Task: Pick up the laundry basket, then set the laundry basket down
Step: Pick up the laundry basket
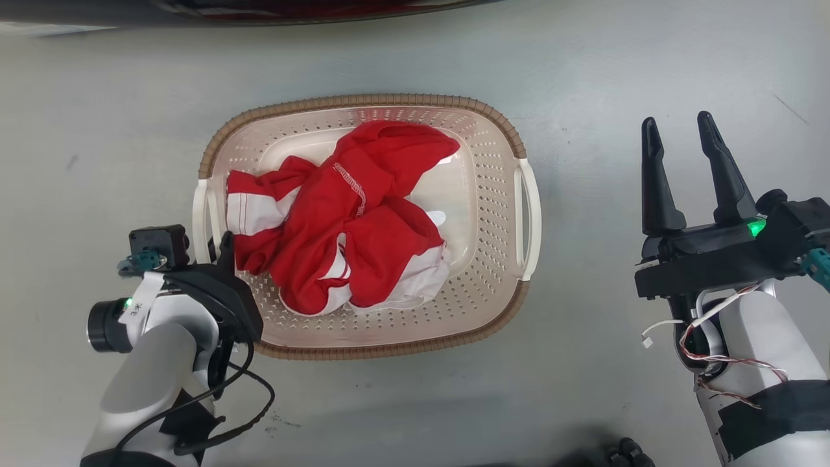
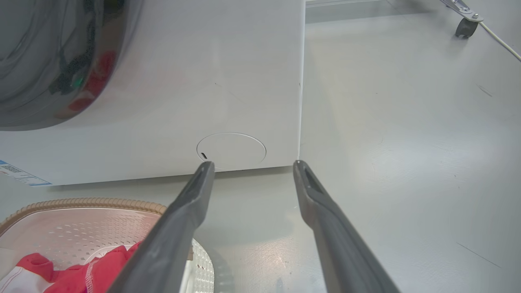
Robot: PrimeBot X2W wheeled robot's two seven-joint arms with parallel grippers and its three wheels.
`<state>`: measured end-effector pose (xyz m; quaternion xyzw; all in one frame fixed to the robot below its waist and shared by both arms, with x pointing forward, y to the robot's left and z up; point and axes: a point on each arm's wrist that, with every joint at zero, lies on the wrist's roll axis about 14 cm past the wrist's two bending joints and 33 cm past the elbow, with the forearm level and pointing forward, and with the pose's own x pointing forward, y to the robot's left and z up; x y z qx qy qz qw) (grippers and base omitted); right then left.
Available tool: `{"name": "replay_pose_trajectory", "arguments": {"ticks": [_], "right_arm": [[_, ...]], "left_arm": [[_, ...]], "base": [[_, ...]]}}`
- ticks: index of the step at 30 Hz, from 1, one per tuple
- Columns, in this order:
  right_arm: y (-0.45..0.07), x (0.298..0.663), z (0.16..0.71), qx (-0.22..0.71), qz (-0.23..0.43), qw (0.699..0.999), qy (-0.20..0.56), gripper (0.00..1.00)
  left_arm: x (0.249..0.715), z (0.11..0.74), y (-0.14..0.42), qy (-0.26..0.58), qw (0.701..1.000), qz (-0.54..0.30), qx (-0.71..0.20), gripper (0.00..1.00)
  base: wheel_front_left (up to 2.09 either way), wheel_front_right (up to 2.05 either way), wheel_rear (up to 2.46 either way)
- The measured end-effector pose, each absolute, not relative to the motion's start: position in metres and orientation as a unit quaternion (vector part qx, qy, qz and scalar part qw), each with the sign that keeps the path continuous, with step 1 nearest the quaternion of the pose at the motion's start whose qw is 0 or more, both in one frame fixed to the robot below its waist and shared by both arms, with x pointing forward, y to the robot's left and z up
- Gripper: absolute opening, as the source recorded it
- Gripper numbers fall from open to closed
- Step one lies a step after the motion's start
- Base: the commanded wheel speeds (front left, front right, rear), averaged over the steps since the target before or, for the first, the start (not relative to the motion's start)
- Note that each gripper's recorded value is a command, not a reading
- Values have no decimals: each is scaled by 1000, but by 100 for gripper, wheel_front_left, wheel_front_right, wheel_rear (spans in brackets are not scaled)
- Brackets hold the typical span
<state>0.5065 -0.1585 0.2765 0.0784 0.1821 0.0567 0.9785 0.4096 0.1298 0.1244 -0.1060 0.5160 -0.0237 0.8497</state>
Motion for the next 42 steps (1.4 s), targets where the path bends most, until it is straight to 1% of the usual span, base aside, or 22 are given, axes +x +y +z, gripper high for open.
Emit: {"name": "replay_pose_trajectory", "arguments": {"ticks": [6,7,8,9,10,15,18,21,25,30,34,42], "right_arm": [[-157,506,277,76,60,978,182,100],[-157,506,277,76,61,978,182,100],[-157,506,277,75,61,978,182,100],[-157,506,277,74,63,979,182,100],[-157,507,277,73,63,979,182,100],[-158,506,277,70,61,979,183,100],[-159,507,279,69,60,979,182,100],[-161,507,283,69,58,980,180,100],[-163,506,289,67,55,980,178,100],[-166,506,303,58,55,982,168,100],[-164,509,321,59,57,985,151,100],[-159,506,358,56,64,989,120,100]], "left_arm": [[401,123,127,534,836,-21,-124,0],[400,122,127,537,834,-20,-126,26],[399,122,126,539,832,-21,-130,29],[398,122,126,544,829,-21,-130,49],[395,121,126,550,825,-21,-130,100],[396,123,126,548,826,-17,-132,100],[403,128,128,532,837,-19,-127,100],[412,137,134,509,852,-13,-125,100],[432,156,146,458,881,5,-119,100],[454,186,150,403,908,3,-118,100],[465,212,151,368,923,-3,-110,100],[471,263,154,310,945,-8,-103,100]], "base": [[0,0,0],[0,0,0],[0,0,0],[0,0,0],[0,0,0],[0,0,0],[0,0,0],[0,0,0],[0,0,0],[0,0,0],[0,0,0],[0,0,0]]}}
